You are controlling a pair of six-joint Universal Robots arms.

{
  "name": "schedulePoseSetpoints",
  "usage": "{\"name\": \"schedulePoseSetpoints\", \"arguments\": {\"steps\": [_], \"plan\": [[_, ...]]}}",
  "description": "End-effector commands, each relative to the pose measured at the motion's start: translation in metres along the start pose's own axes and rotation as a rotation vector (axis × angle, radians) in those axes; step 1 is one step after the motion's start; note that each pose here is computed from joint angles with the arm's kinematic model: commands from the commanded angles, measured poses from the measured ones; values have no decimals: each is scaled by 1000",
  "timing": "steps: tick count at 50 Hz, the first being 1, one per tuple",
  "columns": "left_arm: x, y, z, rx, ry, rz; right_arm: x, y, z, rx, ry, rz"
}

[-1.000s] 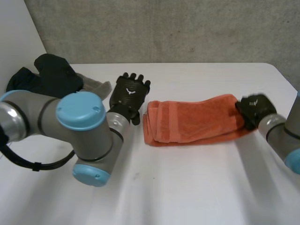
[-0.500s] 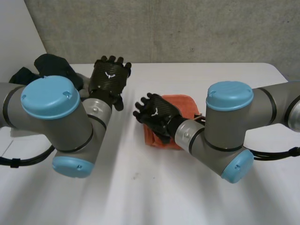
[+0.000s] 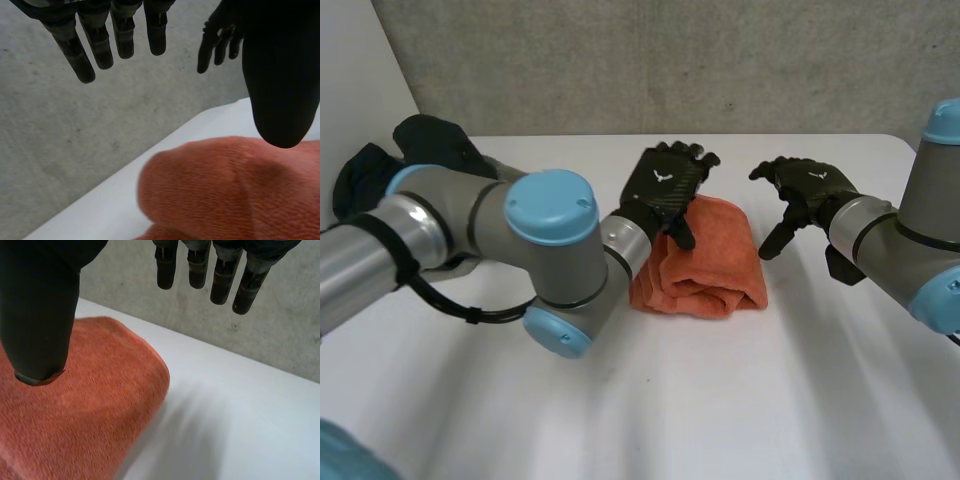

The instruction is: Fold the laundry.

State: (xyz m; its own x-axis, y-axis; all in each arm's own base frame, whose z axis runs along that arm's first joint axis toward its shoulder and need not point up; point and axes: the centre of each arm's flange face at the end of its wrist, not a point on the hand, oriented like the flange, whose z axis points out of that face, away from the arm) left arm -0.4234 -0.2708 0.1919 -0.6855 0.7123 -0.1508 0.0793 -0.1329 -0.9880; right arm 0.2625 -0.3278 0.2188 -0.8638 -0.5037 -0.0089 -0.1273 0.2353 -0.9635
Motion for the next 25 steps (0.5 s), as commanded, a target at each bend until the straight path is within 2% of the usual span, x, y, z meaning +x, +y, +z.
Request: {"name": "schedulePoseSetpoints", "arguments": {"steps": [1, 9, 15, 25], "plan": [[7, 23, 15, -17, 18, -6, 7, 19, 9, -53, 34, 5], [8, 40, 16, -84, 14, -11, 5, 22, 16, -55, 30, -3], [-5, 46, 8, -174, -61, 20, 5, 27, 26, -64, 20, -5], [-10, 62, -13, -324, -94, 274, 2, 38, 38, -83, -35, -4]]}}
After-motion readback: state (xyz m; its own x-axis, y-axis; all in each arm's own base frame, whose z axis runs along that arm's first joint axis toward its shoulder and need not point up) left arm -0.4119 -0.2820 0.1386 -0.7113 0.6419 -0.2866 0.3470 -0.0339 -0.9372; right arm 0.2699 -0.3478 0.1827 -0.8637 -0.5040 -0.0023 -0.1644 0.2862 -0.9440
